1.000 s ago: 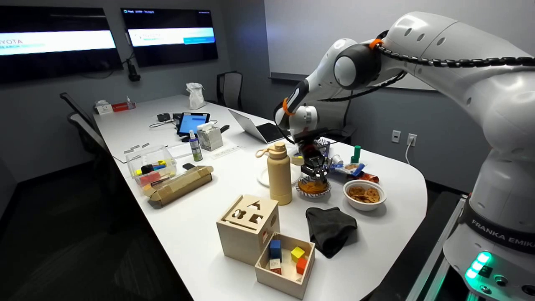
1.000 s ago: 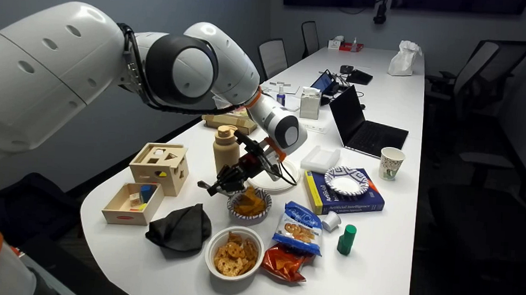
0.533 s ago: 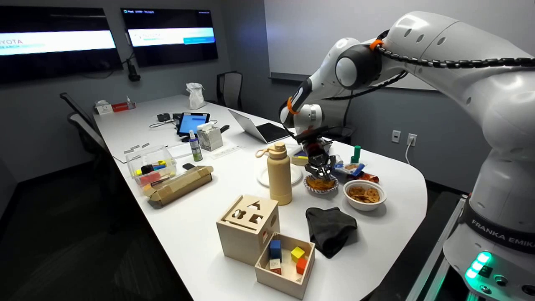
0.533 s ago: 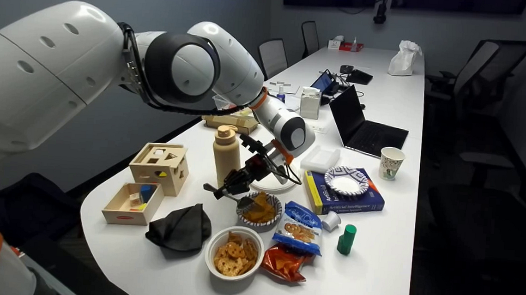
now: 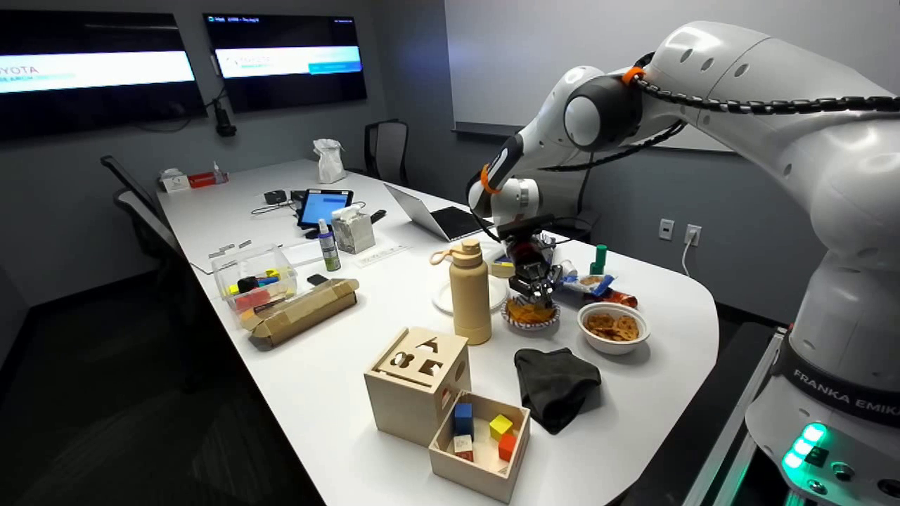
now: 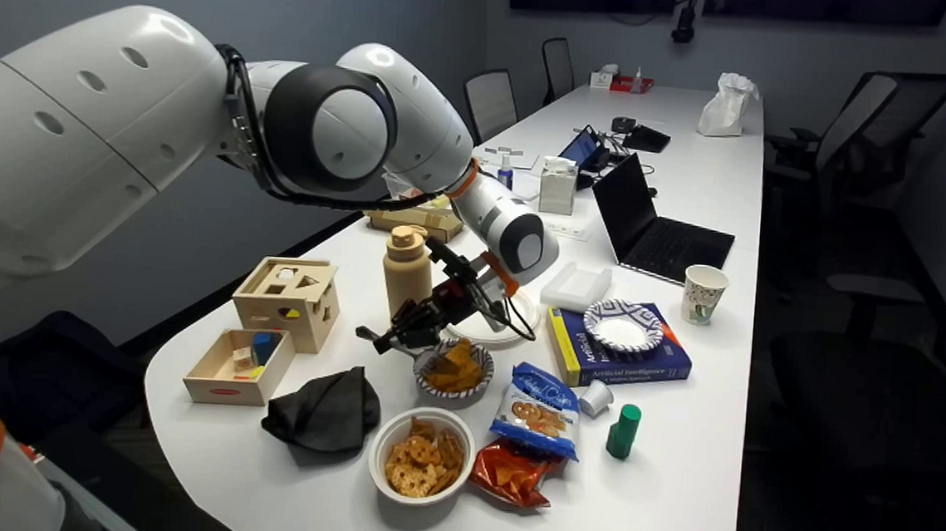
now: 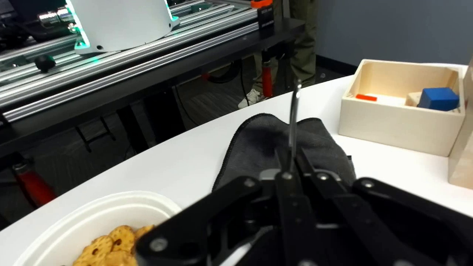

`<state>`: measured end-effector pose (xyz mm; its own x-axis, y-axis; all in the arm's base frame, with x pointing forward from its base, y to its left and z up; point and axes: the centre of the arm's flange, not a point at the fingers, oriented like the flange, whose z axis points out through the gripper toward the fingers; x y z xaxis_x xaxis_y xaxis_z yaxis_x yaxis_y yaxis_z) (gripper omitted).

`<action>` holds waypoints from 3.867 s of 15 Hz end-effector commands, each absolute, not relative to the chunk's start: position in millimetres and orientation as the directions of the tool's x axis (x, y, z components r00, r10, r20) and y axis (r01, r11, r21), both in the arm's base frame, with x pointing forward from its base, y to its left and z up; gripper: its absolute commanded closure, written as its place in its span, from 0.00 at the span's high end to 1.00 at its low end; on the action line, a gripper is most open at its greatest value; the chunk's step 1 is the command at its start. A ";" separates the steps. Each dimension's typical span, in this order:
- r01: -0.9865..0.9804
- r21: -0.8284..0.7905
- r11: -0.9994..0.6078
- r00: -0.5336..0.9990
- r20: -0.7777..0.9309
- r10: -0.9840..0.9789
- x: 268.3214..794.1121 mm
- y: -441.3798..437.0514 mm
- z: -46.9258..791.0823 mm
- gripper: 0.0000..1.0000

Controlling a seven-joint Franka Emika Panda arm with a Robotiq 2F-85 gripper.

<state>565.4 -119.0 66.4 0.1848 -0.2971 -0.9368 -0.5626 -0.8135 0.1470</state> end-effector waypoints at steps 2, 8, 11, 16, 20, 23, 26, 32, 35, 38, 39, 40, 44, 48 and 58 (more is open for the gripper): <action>-0.596 -0.020 -0.803 0.303 -0.932 -0.201 573.8 -125.0 65.5 0.01; -0.640 0.138 -0.756 0.225 -0.907 -0.356 566.5 -145.6 67.6 0.01; -0.647 0.230 -0.727 0.147 -0.898 -0.414 561.9 -152.7 66.1 0.01; -0.675 0.136 -0.725 0.217 -0.902 -0.372 557.3 -158.9 77.7 0.01; -0.672 0.019 -0.741 0.303 -0.905 -0.298 540.4 -167.9 113.0 0.01; -0.670 -0.044 -0.741 0.320 -0.918 -0.235 515.9 -174.8 139.3 0.01; -0.672 -0.092 -0.735 0.318 -0.932 -0.175 487.2 -170.6 147.4 0.01; -0.738 -0.068 -0.672 0.232 -0.960 -0.158 410.5 -148.0 139.2 0.01; -0.807 -0.017 -0.590 0.195 -0.951 -0.240 374.5 -151.1 137.7 0.01; -0.854 0.043 -0.518 0.144 -0.938 -0.315 344.3 -156.6 140.1 0.01; -0.861 0.060 -0.505 0.127 -0.936 -0.328 340.2 -161.2 136.4 0.01; -0.867 0.078 -0.492 0.109 -0.934 -0.340 335.3 -163.2 134.4 0.01; -0.866 0.108 -0.489 0.093 -0.925 -0.369 344.1 -169.8 118.3 0.01; -0.861 0.088 -0.501 0.143 -0.903 -0.405 363.8 -175.4 108.6 0.01; -0.840 0.092 -0.535 0.117 -0.932 -0.343 382.3 -173.9 69.0 0.01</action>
<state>369.9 -172.0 83.5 0.1370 -0.3795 -0.9150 -0.8384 -0.5363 0.0969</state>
